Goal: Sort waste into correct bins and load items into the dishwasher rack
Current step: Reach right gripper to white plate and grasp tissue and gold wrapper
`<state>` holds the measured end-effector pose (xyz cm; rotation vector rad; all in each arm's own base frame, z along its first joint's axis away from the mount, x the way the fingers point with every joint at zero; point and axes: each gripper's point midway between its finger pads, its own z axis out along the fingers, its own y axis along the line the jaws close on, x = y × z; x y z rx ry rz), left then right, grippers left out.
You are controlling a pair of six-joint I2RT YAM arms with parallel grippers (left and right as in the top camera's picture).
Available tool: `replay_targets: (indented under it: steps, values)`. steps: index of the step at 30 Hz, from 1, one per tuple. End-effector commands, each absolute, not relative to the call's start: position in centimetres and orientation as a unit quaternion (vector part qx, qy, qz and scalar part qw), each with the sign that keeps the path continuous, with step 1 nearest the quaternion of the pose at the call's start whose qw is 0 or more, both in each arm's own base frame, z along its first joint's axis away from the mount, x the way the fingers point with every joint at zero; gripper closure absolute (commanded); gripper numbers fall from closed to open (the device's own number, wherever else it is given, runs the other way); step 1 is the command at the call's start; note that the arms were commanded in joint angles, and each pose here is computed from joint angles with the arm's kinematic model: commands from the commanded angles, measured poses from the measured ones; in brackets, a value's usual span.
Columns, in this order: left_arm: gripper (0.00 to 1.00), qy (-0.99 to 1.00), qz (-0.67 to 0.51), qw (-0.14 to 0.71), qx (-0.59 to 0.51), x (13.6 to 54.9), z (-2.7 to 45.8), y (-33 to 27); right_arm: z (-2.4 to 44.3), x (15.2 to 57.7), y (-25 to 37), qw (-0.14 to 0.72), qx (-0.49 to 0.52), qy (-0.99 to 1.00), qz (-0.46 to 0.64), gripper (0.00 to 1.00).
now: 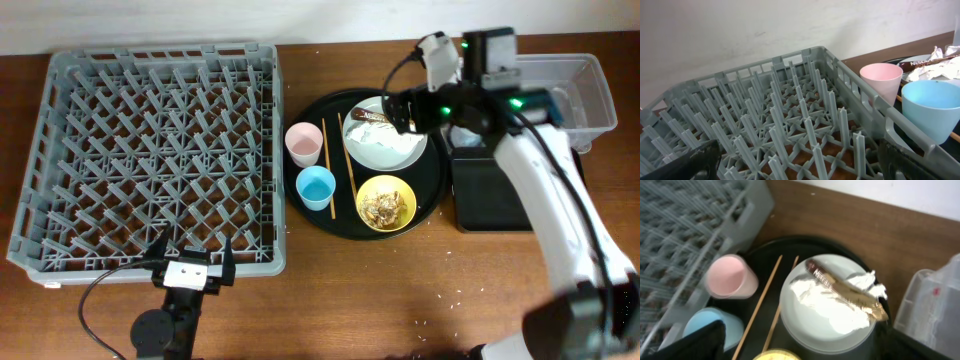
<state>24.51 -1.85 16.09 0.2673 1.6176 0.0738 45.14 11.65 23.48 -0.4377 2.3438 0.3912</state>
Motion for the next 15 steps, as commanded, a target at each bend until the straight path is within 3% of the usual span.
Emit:
replay_targets:
  steps: [1, 8, 15]
  values:
    - [0.00, 0.719, 0.036, 0.683, 0.125, 24.5, 16.0, -1.9, 19.3, 48.2, 10.9, 0.329, -0.079, 0.931, 0.138, 0.09]
    - [0.01, 0.719, 0.036, 0.683, 0.125, 24.5, 16.0, -1.9, 11.4, 50.1, 8.1, 0.260, 0.206, 0.938, 0.097, 0.11]
    - [0.00, 0.719, 0.036, 0.683, 0.125, 24.5, 16.0, -1.9, 9.1, 51.2, 11.1, 0.270, 0.263, 0.921, 0.097, 0.14]
